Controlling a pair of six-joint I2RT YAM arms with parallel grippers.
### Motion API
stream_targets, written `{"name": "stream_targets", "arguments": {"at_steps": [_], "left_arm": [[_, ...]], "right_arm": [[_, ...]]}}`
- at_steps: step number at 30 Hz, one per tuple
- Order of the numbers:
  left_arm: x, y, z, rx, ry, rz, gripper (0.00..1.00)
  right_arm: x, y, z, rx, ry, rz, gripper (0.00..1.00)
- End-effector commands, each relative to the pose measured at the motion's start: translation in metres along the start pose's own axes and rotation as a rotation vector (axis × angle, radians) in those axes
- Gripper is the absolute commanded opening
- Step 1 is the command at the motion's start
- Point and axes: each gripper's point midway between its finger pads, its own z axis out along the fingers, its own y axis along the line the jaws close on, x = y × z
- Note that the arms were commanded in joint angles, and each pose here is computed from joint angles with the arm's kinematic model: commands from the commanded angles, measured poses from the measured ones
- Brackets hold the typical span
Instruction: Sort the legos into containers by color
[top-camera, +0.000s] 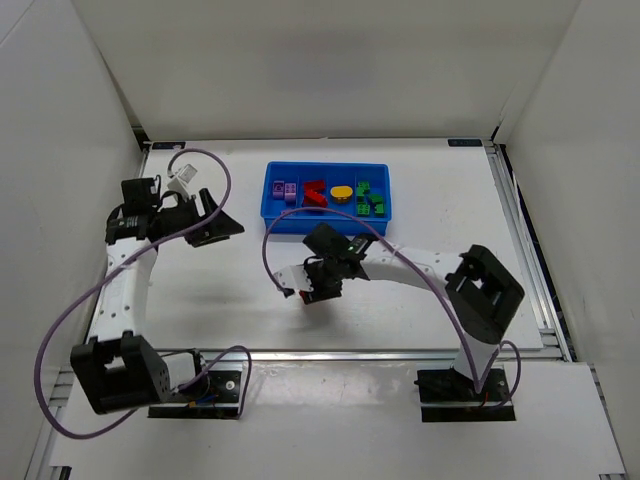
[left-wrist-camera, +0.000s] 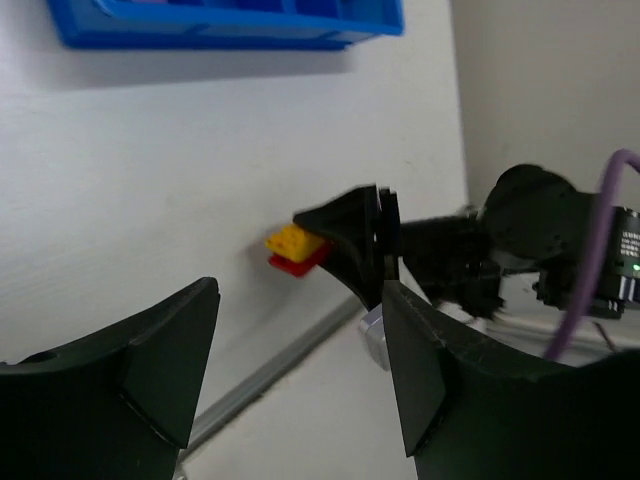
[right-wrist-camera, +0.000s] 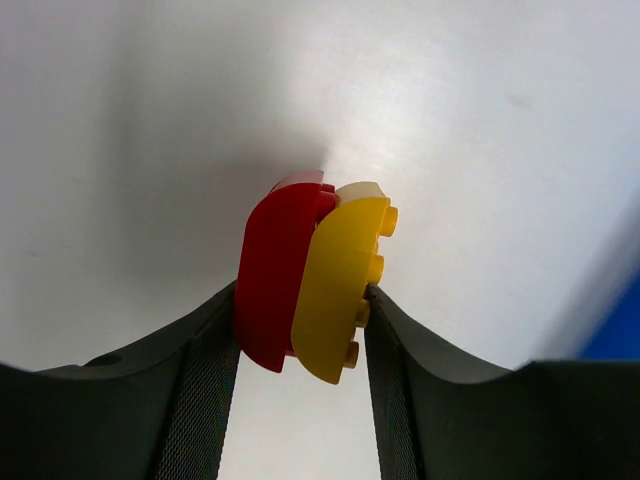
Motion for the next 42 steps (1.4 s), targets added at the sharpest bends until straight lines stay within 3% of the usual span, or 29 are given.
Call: {"name": "stream_targets", "arguments": {"at_steps": [1,3,8,13,19,24,30,42], "left_arm": [[0.009,-0.026,0.007,0.263,0.093,-0.100,0.76],[0.008,-0.034,0.008,0.357,0.121,-0.111,0.76],[0.000,-0.036,0.022,0.477,0.196,-0.158,0.74],[0.000,-0.051,0.046,0.530,0.278,-0.105,0.70],[0.007,-0.060,0.067,0.503,0.349,0.003,0.70],[0.031,-0.075,0.077,0.471,0.463,0.098,0.71],[0.045,-0.074,0.083,0.442,0.506,0.107,0.71],[0.059,-0.079,0.088,0.434,0.547,0.144,0.71]], "right_arm": [[-0.009,-0.054,-0.048,0.269,0.017,-0.035,0.32],[-0.003,-0.067,-0.062,0.342,0.043,-0.029,0.31],[-0.024,-0.089,-0.101,0.489,-0.045,-0.091,0.31],[-0.057,-0.077,-0.118,0.468,-0.237,-0.228,0.33],[-0.079,-0.064,-0.131,0.408,-0.345,-0.388,0.33],[-0.083,-0.070,-0.131,0.436,-0.327,-0.508,0.33],[-0.083,-0.089,-0.129,0.533,-0.233,-0.602,0.31],[-0.078,-0.089,-0.123,0.517,-0.210,-0.588,0.31]]}}
